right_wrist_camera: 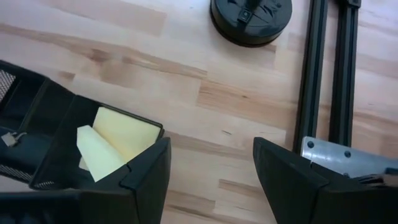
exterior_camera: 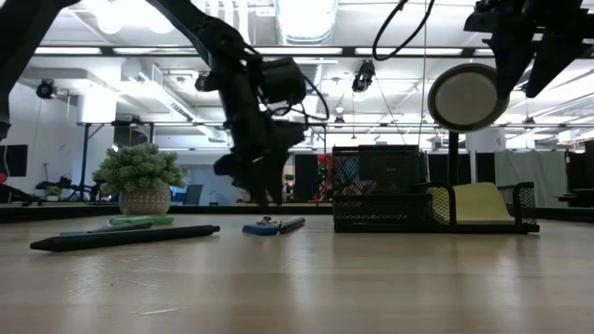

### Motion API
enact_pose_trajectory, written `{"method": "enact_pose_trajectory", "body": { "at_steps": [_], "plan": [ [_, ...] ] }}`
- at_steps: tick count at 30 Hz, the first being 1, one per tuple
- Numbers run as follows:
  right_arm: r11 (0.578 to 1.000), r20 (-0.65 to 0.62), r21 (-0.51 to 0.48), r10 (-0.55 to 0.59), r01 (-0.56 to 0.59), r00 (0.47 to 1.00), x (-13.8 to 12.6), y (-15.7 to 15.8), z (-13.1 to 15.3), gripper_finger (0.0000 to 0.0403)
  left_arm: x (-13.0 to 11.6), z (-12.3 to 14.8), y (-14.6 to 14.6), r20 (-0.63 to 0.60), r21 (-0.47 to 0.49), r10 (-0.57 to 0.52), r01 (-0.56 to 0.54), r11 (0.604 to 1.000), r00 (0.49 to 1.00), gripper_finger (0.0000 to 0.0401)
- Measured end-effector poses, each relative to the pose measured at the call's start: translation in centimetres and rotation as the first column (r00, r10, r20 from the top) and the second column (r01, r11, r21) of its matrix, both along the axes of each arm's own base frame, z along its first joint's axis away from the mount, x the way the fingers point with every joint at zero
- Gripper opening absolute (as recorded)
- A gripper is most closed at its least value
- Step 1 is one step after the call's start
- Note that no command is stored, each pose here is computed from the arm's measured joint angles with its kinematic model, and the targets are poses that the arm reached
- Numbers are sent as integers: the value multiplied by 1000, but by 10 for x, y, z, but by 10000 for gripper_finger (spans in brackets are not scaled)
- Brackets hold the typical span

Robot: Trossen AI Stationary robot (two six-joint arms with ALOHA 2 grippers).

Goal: Pick and place office supplies into organizer
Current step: Put the top blue binder clip into the black mesh organizer

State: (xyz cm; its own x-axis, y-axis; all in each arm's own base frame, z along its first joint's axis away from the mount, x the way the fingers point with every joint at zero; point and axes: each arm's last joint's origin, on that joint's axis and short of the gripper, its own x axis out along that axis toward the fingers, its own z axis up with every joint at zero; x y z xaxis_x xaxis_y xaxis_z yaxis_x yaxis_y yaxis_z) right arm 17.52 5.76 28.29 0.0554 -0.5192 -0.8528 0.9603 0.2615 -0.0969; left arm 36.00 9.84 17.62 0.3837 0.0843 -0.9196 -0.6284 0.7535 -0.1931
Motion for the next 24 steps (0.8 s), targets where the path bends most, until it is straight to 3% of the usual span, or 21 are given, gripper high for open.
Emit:
{"method": "enact_pose_trajectory", "body": {
  "at_steps": [9, 24],
  "plan": [
    [1000, -16, 3, 27, -26, 1000, 0, 0, 0, 219, 3, -3, 3, -47, 41, 22, -20, 999, 999, 157],
    [999, -25, 2, 42, -42, 999, 0, 0, 0, 219, 0, -10, 1, -79, 25, -11, 13, 1000, 997, 157]
  ]
}}
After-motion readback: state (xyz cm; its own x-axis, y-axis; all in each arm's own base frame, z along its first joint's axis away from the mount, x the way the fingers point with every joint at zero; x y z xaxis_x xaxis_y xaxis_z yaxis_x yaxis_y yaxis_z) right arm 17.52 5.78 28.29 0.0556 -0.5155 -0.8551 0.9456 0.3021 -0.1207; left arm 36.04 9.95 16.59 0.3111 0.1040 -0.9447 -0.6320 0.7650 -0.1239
